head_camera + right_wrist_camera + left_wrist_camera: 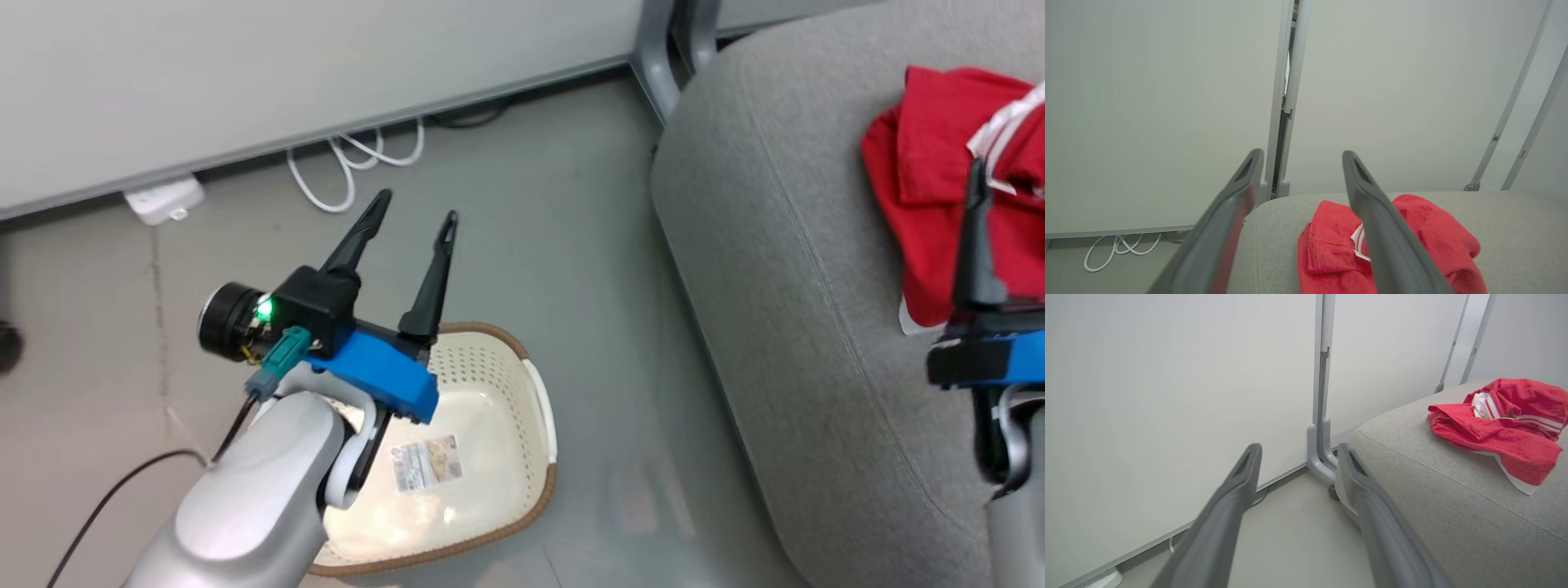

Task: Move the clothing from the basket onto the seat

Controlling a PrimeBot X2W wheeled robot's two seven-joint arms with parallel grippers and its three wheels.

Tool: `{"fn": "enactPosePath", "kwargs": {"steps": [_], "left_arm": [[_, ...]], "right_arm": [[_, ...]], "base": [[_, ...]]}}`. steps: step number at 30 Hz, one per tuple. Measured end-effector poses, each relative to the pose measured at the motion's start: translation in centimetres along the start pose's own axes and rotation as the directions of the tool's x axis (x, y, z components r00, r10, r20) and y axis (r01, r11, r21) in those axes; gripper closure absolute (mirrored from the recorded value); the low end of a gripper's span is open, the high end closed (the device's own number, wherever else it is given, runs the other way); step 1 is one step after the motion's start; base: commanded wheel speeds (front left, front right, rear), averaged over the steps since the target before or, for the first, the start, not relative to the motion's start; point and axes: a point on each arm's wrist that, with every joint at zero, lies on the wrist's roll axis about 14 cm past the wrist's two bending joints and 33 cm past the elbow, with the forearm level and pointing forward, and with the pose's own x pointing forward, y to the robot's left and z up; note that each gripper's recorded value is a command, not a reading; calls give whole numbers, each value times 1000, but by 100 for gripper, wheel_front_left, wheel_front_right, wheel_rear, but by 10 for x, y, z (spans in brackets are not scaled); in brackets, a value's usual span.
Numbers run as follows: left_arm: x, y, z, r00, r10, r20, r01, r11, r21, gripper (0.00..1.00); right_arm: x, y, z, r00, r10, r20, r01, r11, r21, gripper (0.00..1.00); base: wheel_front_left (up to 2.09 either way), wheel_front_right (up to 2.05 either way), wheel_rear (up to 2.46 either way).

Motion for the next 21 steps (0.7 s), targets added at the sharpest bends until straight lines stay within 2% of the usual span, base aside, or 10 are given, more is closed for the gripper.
{"fn": "enactPosePath", "kwargs": {"steps": [5, 12, 21], "left_arm": [[-36, 40, 26, 983, 174, 59, -174, 985, -11, 0], [-90, 81, 51, 922, 365, 130, -364, 931, -36, 0], [-143, 91, 54, 871, 467, 153, -464, 884, -56, 0]], "right_arm": [[-2, 46, 13, 994, 104, 37, -106, 991, 80, 0], [-15, 97, 25, 976, 207, 69, -216, 962, 168, 0], [-42, 128, 26, 960, 272, 61, -279, 930, 241, 0]], "base": [[0, 0, 0], [0, 0, 0], [0, 0, 0]]}}
